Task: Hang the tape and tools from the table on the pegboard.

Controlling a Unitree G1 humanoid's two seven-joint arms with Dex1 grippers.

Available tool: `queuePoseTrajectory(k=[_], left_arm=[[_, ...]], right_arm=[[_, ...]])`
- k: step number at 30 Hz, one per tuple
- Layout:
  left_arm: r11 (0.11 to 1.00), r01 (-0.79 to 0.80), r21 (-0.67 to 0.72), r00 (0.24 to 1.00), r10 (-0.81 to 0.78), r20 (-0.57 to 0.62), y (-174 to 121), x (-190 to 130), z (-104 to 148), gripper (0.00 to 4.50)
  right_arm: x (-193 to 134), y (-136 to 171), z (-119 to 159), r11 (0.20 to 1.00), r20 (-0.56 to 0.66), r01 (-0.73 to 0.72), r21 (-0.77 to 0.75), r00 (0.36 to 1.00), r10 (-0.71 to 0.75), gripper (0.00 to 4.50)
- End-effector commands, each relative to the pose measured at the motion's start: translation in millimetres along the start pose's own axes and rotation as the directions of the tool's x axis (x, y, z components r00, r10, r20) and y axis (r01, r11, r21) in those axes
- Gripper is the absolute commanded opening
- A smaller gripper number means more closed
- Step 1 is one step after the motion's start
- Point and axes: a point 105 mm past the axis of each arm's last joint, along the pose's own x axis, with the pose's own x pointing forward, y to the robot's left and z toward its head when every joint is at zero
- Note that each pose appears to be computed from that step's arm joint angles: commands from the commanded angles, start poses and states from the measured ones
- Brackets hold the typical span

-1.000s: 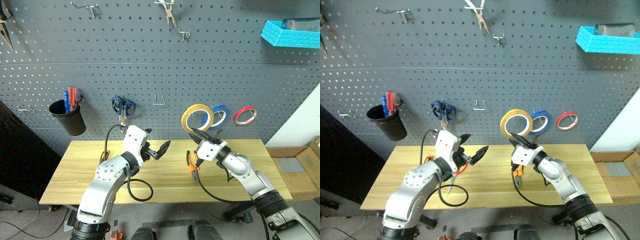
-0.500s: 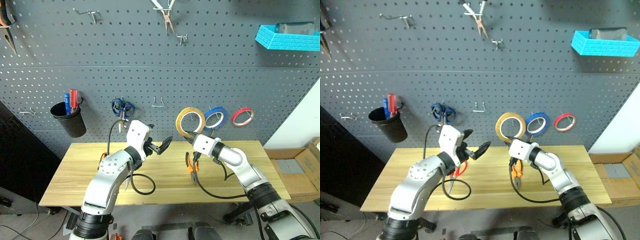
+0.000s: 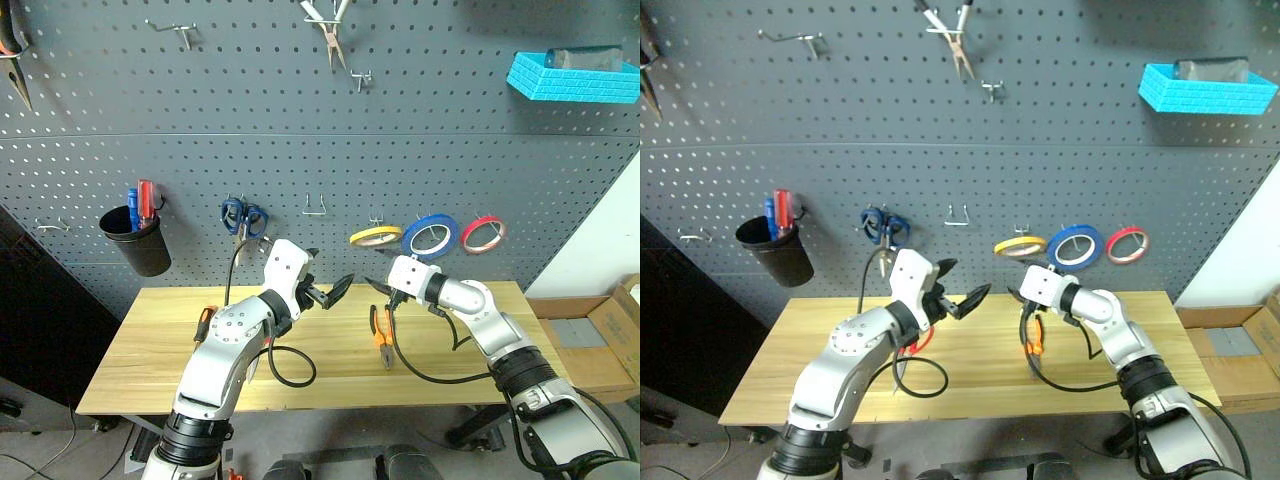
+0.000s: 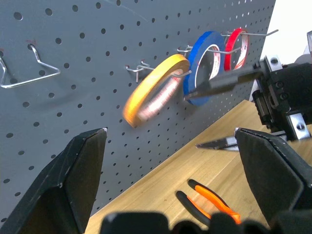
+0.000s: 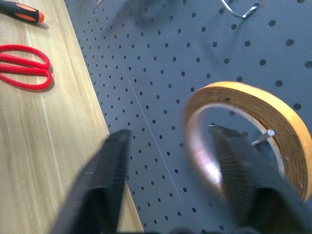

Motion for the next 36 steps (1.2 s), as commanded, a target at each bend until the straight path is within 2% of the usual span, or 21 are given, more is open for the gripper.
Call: queuePoseTrajectory(k=[1, 2, 3, 7, 9, 12, 16, 22, 26, 36], left_arm=[[1.0, 0.018, 0.021, 0.999, -0.019, 0.051, -4, -2, 13, 4.5], [1.0, 0.025, 0.015, 0.999, -0.026, 0.041, -7, -2, 10, 4.5], [0.999, 0.034, 0.011, 0.999, -0.034, 0.03, -10, -3, 6, 4.5], [0.997, 0.073, 0.038, 0.997, -0.072, -0.017, -21, -9, -7, 4.5], [0.996, 0.088, 0.004, 0.994, -0.087, -0.063, -28, -17, -25, 4.5], [0.994, 0.111, -0.002, 0.976, -0.11, -0.188, -34, -36, -68, 4.5], [0.986, 0.159, 0.051, 0.949, -0.139, -0.282, -28, -54, -93, 4.5], [0.99, 0.123, 0.066, 0.959, -0.101, -0.265, -7, -49, -86, 4.5], [0.991, 0.118, 0.067, 0.96, -0.097, -0.264, -4, -50, -84, 4.5], [0.996, 0.084, 0.043, 0.96, -0.069, -0.271, -9, -58, -90, 4.5]], right_arm=[[-11, -1, 0, 0.999, 0.001, 0.019, 0.026, 1.0, -0.019, 3.98], [-15, 4, -3, 0.999, -0.008, 0.01, 0.039, 1.0, -0.009, 4.33], [-18, 10, -4, 0.998, -0.016, -0.003, 0.055, 1.0, 0.004, 4.49], [-30, 29, -13, 0.987, -0.083, -0.01, 0.158, 0.996, 0.024, 4.49], [-35, 42, -29, 0.947, -0.196, 0.029, 0.318, 0.98, 0.036, 4.49], [-31, 44, -39, 0.856, -0.322, 0.133, 0.5, 0.946, 0.041, 4.49], [-20, 34, -52, 0.68, -0.485, 0.316, 0.661, 0.872, 0.066, 4.49], [-4, 32, -55, 0.574, -0.578, 0.409, 0.709, 0.803, 0.142, 4.49], [-1, 34, -60, 0.55, -0.619, 0.447, 0.706, 0.767, 0.17, 4.49], [6, 42, -57, 0.449, -0.631, 0.493, 0.745, 0.74, 0.235, 4.49]])
